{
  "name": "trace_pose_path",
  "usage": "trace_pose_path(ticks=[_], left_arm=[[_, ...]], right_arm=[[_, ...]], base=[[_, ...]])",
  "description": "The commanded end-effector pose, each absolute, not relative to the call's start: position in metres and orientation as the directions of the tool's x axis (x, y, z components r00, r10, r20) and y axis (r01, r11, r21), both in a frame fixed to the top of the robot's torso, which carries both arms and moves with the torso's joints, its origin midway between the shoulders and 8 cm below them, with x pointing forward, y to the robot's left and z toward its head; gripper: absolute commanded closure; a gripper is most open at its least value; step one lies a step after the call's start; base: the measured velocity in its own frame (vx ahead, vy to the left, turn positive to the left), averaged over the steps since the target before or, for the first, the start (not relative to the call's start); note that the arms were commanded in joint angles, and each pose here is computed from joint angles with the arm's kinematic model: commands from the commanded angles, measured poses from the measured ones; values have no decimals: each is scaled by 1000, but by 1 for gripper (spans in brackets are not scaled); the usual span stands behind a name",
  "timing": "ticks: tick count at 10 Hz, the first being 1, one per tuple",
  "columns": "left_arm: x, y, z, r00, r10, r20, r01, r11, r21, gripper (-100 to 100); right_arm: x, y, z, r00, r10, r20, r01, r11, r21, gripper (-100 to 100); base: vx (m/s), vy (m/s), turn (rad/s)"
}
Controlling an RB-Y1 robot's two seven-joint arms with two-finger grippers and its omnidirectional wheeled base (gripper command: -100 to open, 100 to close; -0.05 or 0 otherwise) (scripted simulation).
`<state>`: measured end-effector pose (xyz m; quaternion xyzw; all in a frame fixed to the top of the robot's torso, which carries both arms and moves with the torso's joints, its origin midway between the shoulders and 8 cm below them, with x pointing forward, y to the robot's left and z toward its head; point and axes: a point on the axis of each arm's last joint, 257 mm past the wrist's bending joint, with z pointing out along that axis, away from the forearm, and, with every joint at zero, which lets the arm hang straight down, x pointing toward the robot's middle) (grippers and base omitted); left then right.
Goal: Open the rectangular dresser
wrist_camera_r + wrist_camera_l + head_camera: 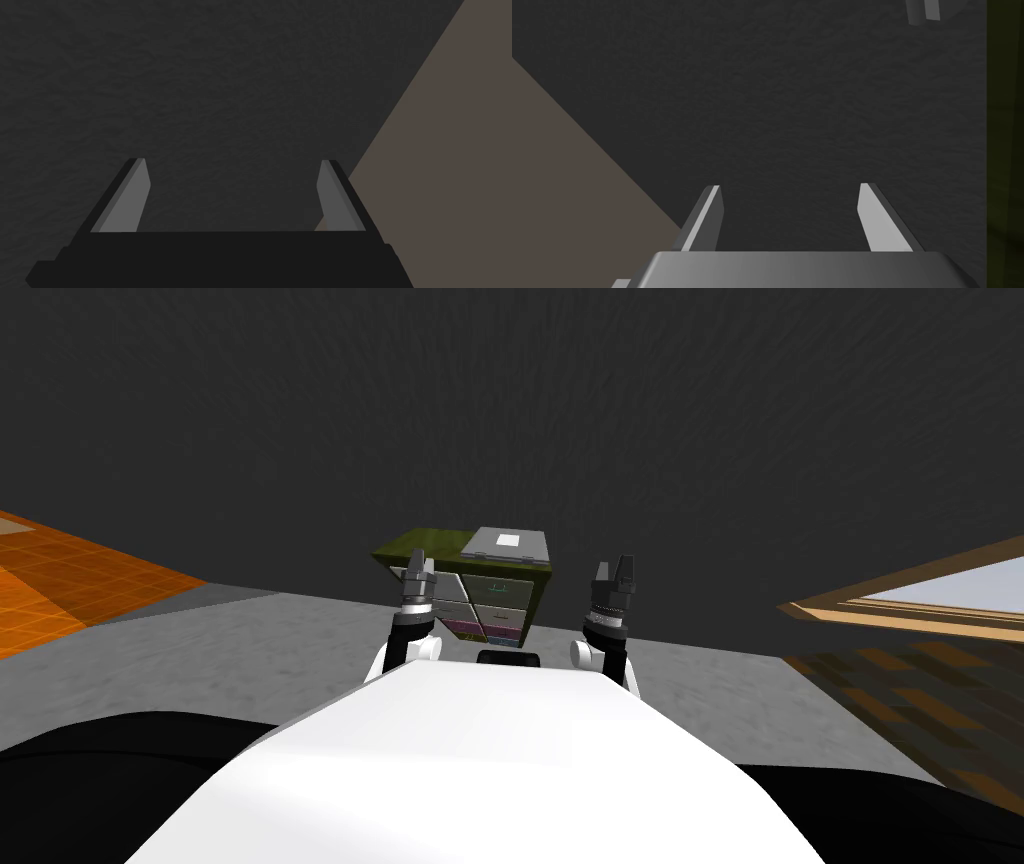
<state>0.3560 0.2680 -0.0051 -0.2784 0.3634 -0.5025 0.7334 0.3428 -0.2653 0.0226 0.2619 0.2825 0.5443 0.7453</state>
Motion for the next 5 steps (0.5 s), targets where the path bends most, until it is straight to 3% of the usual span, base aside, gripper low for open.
trace_pose_path(ticks=[1, 5], left_arm=[[356, 268, -5, 231, -939, -253, 535, 340, -774, 0], [356, 268, -5, 231, -939, -253, 535, 340, -773, 0]], right_arm=[[343, -265, 23, 248, 959, -136, -663, 270, 698, 0], [343, -265, 23, 248, 959, -136, -664, 270, 698, 0]], base=[[0, 0, 0], [0, 0, 0]])
